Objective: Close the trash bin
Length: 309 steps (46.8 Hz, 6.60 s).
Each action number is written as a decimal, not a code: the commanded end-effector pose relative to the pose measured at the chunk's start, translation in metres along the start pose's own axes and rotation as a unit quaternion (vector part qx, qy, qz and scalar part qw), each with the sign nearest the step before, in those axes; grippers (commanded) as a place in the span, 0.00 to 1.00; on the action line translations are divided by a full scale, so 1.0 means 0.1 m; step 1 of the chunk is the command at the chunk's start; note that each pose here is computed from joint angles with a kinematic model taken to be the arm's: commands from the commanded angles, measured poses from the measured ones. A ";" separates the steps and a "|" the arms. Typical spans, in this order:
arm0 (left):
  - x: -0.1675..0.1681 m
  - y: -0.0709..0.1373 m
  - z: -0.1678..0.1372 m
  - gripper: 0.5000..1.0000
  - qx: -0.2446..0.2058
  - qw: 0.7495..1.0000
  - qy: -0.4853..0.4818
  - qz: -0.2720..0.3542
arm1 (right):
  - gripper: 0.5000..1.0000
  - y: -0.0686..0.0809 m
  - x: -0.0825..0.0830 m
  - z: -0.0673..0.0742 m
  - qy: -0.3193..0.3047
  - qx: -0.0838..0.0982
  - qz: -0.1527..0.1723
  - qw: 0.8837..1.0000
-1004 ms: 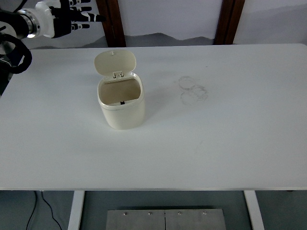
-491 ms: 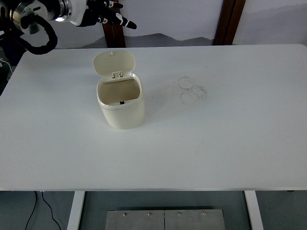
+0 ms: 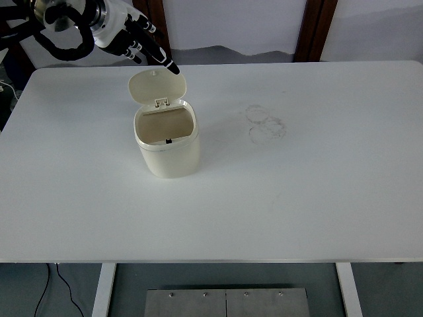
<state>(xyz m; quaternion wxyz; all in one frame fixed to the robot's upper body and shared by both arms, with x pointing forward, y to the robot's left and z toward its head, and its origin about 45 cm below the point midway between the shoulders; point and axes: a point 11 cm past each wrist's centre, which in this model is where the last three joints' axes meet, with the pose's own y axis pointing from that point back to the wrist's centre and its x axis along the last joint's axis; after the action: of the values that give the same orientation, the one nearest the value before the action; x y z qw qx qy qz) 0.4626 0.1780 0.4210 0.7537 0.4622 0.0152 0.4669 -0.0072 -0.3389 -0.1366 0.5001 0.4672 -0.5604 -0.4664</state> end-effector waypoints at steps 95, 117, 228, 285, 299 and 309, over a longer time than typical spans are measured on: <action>-0.48 0.01 0.19 1.00 0.017 0.994 -0.099 -0.052 | 0.99 0.00 0.00 0.02 0.000 -0.012 0.000 1.000; -0.82 -0.15 0.16 1.00 0.031 0.990 -0.107 -0.086 | 0.99 0.00 0.00 0.03 0.001 -0.016 -0.001 1.000; -0.88 -0.10 -0.22 1.00 0.062 0.988 -0.096 -0.106 | 0.99 0.00 0.00 0.05 0.002 -0.028 0.000 1.000; -0.88 -0.25 -0.48 1.00 0.094 0.986 -0.085 -0.104 | 0.99 0.00 -0.01 0.05 0.002 -0.028 -0.001 1.000; -0.84 -0.23 -0.44 1.00 0.089 0.987 -0.085 -0.100 | 0.99 0.00 0.00 0.05 0.002 -0.028 0.000 1.000; -0.79 -0.12 -0.27 1.00 0.071 0.989 -0.092 -0.089 | 0.99 0.00 -0.01 0.05 0.002 -0.028 -0.001 1.000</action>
<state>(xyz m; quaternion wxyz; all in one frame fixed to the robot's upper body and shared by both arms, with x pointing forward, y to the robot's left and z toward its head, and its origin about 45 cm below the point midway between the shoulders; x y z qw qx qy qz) 0.4131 0.1409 0.3571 0.7530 0.5567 0.0277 0.3497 -0.0117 -0.3382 -0.1369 0.5135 0.4544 -0.5462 -0.4812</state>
